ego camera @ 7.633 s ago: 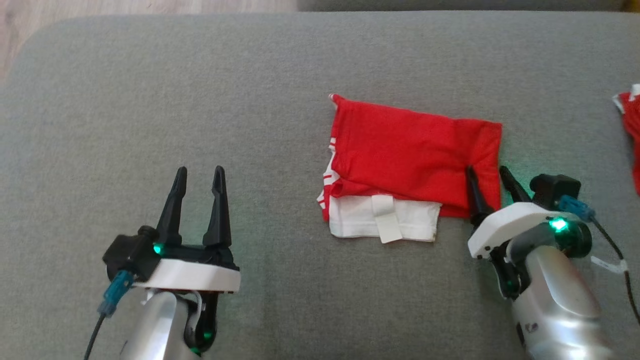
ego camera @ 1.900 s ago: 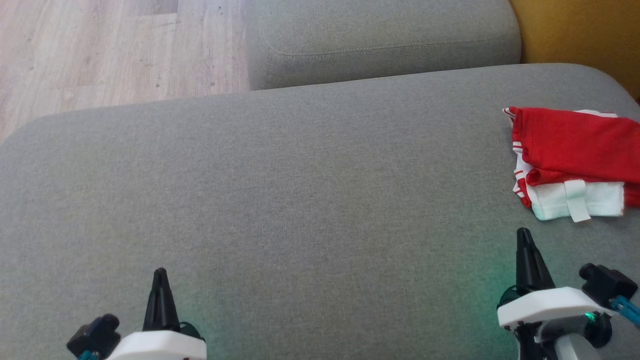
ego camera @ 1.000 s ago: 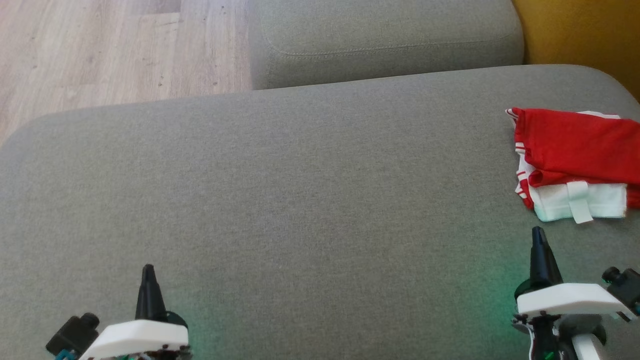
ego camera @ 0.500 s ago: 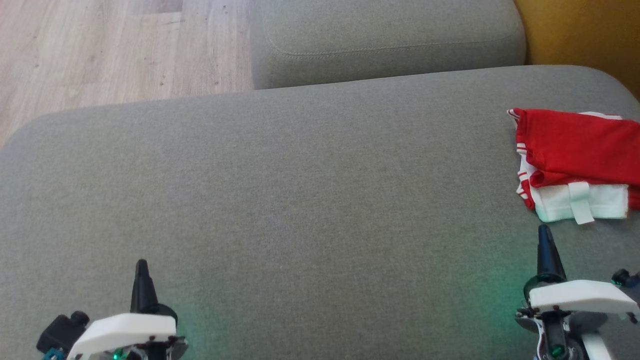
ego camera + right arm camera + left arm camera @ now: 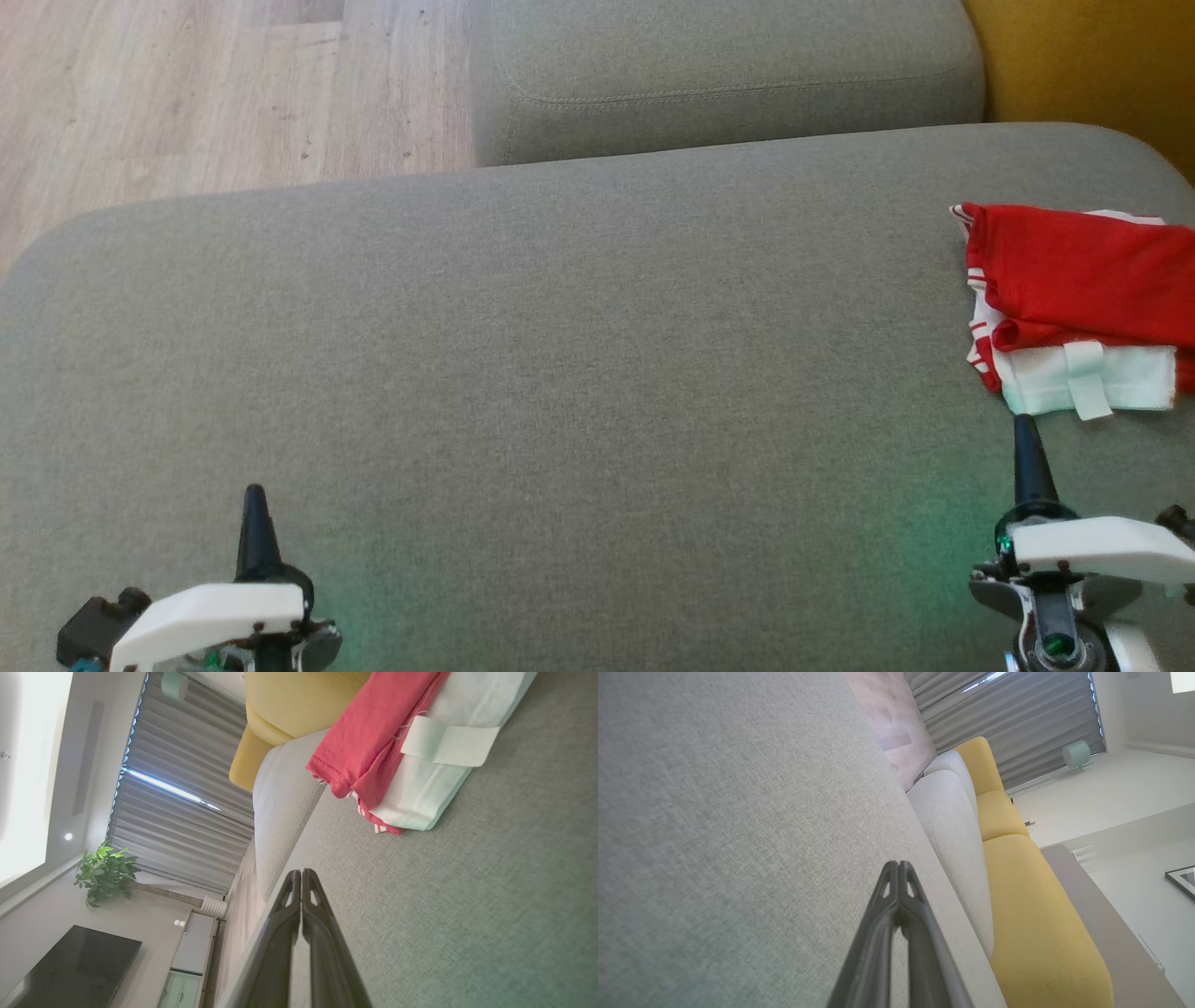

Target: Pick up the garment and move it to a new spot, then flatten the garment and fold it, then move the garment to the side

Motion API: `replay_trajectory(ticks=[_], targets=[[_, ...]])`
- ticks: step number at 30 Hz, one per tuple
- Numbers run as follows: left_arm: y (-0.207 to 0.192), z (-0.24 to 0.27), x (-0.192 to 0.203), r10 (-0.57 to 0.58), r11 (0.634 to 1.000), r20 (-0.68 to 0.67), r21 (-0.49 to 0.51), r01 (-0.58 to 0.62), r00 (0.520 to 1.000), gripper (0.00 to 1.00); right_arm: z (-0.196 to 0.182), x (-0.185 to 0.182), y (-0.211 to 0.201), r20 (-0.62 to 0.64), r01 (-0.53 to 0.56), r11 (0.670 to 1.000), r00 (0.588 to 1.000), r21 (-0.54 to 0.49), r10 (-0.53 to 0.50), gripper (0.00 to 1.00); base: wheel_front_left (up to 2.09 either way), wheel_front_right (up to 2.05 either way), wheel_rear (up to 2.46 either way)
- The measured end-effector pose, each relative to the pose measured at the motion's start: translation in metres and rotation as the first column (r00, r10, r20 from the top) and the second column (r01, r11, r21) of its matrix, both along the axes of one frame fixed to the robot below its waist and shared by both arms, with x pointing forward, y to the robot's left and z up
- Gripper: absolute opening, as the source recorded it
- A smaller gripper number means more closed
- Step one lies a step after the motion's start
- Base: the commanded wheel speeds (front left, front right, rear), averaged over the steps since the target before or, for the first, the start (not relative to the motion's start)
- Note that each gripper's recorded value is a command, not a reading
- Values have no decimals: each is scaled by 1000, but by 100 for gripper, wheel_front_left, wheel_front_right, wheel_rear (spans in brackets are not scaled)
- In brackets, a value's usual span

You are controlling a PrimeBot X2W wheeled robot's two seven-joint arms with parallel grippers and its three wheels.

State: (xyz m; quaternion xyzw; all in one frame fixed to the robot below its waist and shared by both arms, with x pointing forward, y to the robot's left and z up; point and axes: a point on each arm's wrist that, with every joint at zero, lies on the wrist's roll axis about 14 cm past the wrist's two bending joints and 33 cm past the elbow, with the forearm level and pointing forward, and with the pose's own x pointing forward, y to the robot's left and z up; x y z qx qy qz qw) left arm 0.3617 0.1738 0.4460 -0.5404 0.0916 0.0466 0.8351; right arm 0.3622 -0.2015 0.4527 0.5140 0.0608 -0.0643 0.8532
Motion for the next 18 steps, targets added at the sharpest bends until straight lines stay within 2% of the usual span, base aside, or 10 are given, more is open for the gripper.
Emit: replay_trajectory(ticks=[18], targets=[[6,11,6,32,985,28,-168,-27,999,0,8,5,-3,29,25,981,999,191,-31,0,0,0,0]])
